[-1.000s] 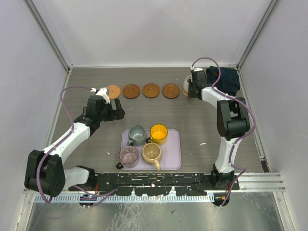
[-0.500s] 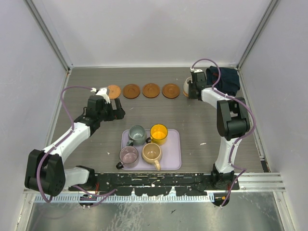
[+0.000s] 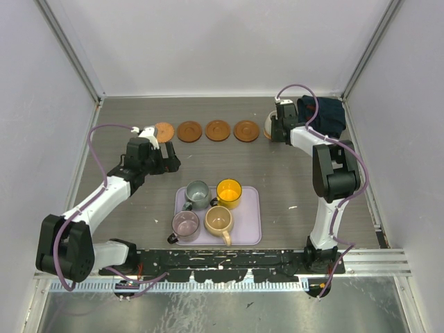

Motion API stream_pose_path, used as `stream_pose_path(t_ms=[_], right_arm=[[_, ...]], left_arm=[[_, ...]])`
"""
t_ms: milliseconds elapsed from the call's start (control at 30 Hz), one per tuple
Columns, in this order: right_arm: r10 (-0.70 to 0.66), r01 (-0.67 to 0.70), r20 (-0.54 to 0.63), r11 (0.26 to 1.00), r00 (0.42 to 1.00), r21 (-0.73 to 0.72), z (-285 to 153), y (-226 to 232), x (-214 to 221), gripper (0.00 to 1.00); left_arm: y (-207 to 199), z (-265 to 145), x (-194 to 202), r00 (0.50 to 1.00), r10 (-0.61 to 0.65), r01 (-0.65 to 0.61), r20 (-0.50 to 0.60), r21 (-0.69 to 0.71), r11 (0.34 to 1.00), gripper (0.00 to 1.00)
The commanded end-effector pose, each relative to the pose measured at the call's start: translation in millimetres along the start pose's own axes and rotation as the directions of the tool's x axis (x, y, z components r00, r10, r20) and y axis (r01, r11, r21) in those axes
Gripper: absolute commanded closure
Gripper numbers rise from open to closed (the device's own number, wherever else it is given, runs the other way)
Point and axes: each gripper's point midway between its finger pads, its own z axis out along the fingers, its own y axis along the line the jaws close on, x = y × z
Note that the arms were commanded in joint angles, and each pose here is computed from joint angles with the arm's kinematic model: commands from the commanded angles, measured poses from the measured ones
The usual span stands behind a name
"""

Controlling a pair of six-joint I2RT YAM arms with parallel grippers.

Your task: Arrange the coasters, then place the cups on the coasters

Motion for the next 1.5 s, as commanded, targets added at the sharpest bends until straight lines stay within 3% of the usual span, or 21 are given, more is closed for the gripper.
stream_pose_path(t_ms=[0,200,967,1233,1467], right_arm=[[0.054,-0.053,0.197,0.999,0.979,-0.009,-24.8,0.4,-67.0,0.62],[0.069,-0.067,0.192,0.998,0.979,-0.014,-25.1,1.2,-65.4,0.54],[0.088,-0.093,0.150,0.995,0.985,0.027,-63.4,-11.9,-34.2,0.51],[0.106,-0.103,0.172,0.994,0.979,-0.028,-113.5,-3.7,-17.8,0.49],[0.063,-0.036,0.127,0.979,0.990,-0.201,-177.3,46.1,18.5,0.42]], left_arm=[[-9.7,1.4,-18.7,0.998,0.001,-0.003,0.059,0.036,0.999,0.02],[-9.5,1.5,-16.9,0.999,0.001,-0.004,0.054,0.039,0.999,0.02],[-12.3,-3.0,-16.7,0.998,-0.006,0.003,0.060,0.053,0.999,0.02],[-16.0,-3.2,-15.2,0.998,-0.020,0.016,0.054,0.074,0.997,0.02],[-16.8,-4.6,-15.0,0.999,-0.020,0.016,0.051,0.077,0.997,0.02]])
